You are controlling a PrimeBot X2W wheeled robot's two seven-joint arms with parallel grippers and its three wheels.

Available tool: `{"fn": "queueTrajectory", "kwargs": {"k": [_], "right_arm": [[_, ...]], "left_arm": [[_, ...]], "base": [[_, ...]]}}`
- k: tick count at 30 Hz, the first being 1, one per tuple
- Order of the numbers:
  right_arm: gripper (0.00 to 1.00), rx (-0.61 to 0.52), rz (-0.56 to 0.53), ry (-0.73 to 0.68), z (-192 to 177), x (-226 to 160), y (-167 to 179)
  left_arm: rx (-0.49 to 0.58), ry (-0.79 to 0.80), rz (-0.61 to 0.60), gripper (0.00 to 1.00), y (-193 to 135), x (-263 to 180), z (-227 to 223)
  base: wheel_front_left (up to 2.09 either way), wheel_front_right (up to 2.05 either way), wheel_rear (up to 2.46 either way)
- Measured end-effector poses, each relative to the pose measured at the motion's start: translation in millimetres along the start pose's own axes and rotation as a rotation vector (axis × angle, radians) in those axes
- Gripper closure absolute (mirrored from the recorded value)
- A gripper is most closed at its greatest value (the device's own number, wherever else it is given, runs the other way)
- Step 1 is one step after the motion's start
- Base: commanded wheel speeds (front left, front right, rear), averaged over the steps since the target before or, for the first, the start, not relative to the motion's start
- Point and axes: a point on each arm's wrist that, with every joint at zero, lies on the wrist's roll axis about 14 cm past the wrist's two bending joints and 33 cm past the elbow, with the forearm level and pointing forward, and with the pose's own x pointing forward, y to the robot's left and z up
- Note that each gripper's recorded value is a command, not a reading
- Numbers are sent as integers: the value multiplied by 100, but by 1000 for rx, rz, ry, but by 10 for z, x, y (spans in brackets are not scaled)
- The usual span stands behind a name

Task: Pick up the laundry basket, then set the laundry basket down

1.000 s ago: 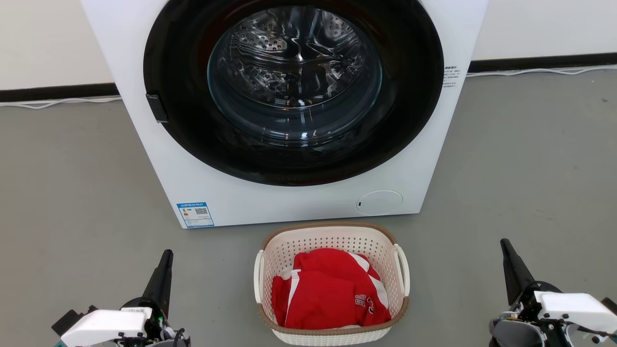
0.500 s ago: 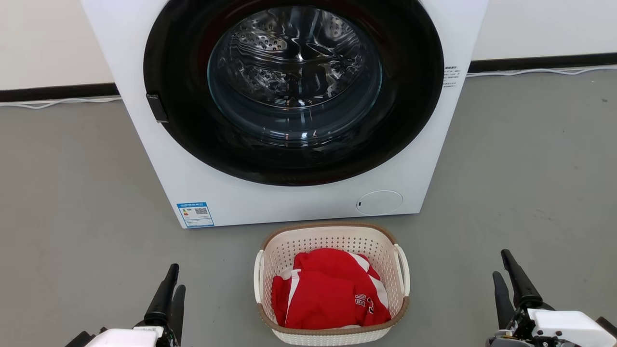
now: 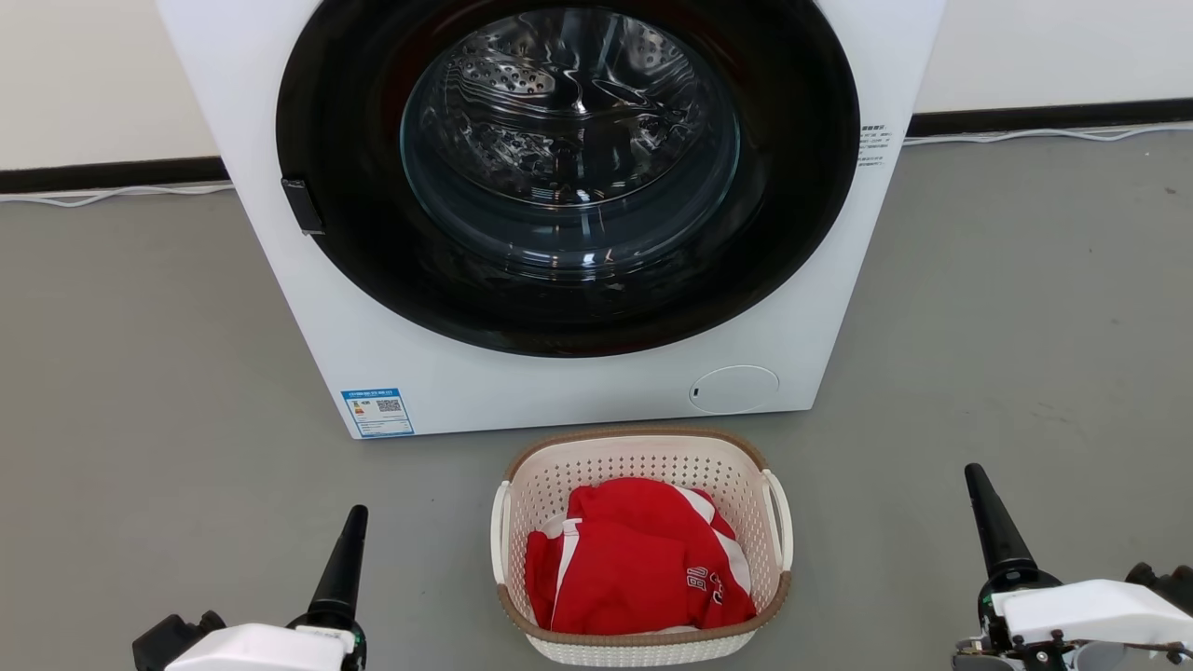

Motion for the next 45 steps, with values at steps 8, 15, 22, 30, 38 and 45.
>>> {"fn": "queueTrajectory", "kwargs": {"k": [8, 15, 22, 30, 38, 45], "right_arm": [[0, -125, 13, 11, -22, 3, 33], [0, -240, 26, 17, -28, 1, 55], [0, -337, 28, 24, -40, -4, 43], [0, -440, 38, 20, -41, -7, 48], [0, -547, 53, 16, -25, -15, 65], [0, -629, 68, 8, -21, -19, 85]], "left_arm": [[117, 8, -8, 0, -29, 3, -39], [232, 8, -15, 0, -48, 2, -59], [326, 10, -25, 0, -75, 3, -92], [418, 6, -40, 0, -110, 5, -108], [522, 3, -60, 0, -156, 6, -136], [613, -1, -84, 0, -202, 4, -166]], "base": [[0, 0, 0], [0, 0, 0], [0, 0, 0], [0, 0, 0], [0, 0, 0], [0, 0, 0]]}}
